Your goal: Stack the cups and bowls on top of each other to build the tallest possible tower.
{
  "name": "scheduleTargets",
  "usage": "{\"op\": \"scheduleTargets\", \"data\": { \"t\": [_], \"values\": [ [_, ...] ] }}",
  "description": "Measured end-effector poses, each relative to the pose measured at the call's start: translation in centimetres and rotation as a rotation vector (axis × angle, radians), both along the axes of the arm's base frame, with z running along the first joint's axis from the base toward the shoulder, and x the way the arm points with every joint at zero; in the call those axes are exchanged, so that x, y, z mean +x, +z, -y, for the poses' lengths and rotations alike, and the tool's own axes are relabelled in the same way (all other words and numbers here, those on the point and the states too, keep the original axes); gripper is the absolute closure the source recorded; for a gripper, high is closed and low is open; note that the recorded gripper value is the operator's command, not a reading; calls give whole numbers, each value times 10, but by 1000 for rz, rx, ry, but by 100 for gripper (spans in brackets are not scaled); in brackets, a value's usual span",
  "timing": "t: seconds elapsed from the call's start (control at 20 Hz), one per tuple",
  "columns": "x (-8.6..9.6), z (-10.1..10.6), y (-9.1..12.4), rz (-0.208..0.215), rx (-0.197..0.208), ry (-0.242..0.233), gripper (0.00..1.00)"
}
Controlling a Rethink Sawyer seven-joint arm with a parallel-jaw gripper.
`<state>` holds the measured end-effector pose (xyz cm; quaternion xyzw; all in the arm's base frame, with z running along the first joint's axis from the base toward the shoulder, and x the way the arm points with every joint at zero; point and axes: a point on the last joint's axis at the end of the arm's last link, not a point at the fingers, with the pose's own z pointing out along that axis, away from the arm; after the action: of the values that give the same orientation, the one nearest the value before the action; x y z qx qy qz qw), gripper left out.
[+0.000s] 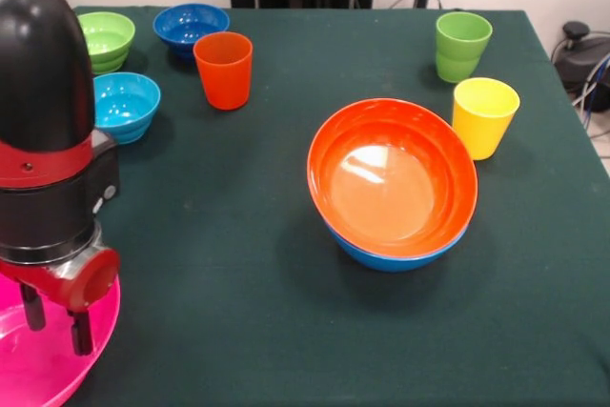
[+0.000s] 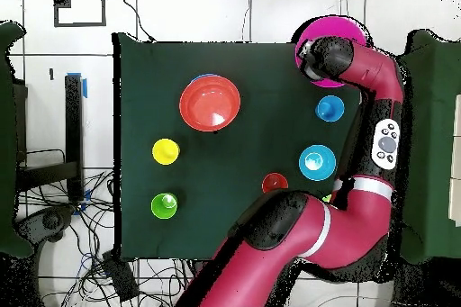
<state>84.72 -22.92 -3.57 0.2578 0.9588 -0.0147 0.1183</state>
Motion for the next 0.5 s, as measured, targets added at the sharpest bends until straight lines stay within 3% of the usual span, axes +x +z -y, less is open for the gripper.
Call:
{"op": "scheduleTargets", "data": {
  "t": [0.5],
  "values": [
    [-12, -29, -3, -27, 7, -24, 0]
  ]
}}
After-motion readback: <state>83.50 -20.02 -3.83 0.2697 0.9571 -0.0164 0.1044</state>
